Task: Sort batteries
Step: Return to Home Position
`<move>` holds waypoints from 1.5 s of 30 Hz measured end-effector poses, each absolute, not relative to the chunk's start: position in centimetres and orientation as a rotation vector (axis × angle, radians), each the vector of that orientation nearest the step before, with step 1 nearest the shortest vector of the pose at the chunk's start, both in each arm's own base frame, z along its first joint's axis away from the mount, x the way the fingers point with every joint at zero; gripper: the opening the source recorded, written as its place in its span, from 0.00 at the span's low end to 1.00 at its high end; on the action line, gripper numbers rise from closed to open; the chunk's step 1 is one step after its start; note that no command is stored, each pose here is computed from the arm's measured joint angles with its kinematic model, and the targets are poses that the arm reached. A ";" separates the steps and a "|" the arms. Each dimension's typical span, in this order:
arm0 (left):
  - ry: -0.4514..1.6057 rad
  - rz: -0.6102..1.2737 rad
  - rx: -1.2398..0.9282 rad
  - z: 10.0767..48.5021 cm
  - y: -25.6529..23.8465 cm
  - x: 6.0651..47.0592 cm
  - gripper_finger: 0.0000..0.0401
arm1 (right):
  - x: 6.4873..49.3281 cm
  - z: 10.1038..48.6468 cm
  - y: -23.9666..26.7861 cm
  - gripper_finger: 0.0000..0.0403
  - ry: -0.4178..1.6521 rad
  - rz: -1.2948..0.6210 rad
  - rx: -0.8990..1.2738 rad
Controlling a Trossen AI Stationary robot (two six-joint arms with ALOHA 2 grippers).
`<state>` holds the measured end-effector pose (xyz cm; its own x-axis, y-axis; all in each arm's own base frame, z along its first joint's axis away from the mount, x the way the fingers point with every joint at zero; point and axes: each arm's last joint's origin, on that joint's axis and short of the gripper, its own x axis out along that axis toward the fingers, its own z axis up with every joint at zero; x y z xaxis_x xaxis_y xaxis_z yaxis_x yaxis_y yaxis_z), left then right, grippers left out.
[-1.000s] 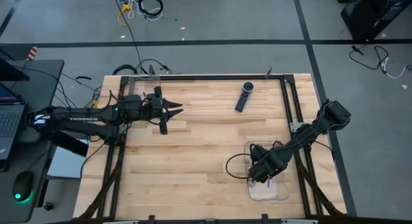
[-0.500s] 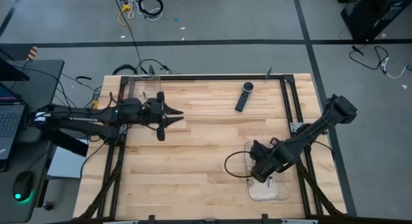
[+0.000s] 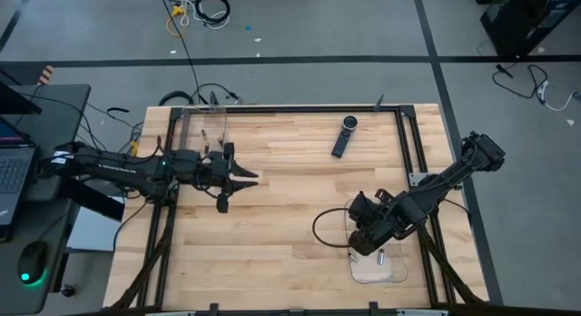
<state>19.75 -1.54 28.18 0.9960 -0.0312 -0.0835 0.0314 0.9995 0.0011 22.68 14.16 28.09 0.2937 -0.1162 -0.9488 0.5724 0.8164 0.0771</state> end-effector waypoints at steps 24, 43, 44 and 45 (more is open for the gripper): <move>-0.085 -0.103 0.234 29.5 -4.5 19.7 0.22 | 27.6 31.6 15.3 0.00 0.594 -0.141 -0.285; 0.055 0.013 0.207 29.4 -0.2 17.7 0.22 | 24.5 33.8 8.5 0.00 0.270 -0.047 -0.381; 0.054 0.002 0.206 29.5 -0.1 17.3 0.22 | 24.0 33.5 8.3 0.00 0.246 -0.050 -0.371; 0.064 -0.006 0.206 29.6 -0.1 16.8 0.22 | 23.4 33.2 8.0 0.00 0.226 -0.052 -0.365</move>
